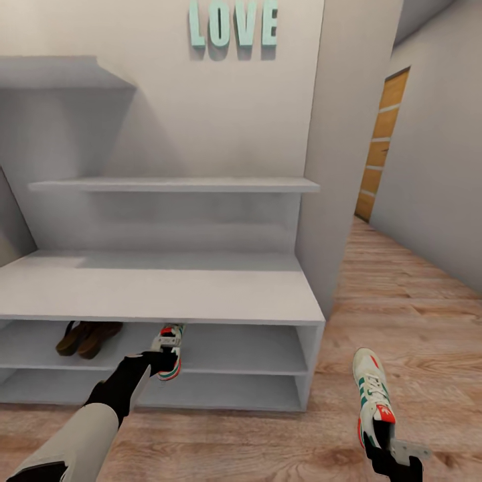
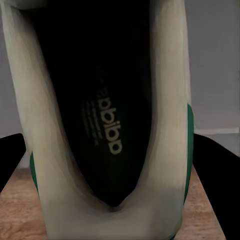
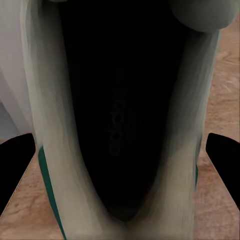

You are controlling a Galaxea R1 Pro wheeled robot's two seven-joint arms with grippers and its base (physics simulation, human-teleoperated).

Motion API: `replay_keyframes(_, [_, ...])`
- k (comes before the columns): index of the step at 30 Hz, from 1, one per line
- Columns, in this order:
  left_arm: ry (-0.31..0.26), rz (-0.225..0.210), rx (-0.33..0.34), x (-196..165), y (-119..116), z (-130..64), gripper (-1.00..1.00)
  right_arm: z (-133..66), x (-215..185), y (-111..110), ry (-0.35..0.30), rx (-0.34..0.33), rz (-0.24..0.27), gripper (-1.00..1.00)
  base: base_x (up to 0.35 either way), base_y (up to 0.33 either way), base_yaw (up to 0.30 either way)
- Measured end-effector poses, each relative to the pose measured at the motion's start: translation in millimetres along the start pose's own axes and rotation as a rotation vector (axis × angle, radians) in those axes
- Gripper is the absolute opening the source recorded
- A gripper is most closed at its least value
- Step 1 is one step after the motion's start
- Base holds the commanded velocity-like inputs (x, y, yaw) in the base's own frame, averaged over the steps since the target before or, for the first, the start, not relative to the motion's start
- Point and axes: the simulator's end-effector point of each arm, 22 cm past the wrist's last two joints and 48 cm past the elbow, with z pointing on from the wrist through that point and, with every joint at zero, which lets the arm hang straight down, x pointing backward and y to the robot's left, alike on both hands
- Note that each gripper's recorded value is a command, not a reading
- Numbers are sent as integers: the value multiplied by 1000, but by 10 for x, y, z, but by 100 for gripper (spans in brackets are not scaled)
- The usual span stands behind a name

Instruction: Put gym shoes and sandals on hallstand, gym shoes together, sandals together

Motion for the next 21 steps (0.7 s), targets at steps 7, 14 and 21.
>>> replay_keyframes(7, [0,0,0,2,-1,3,-100,1,2,0,0,0,0,-100,93,0,0])
replay_keyframes(14, [0,0,-1,2,6,2,-100,0,3,0,0,0,0,-100,91,0,0])
replay_keyframes(21, [2,1,-3,14,21,2,-100,1,2,-1,0,1,1,-100,32,0,0])
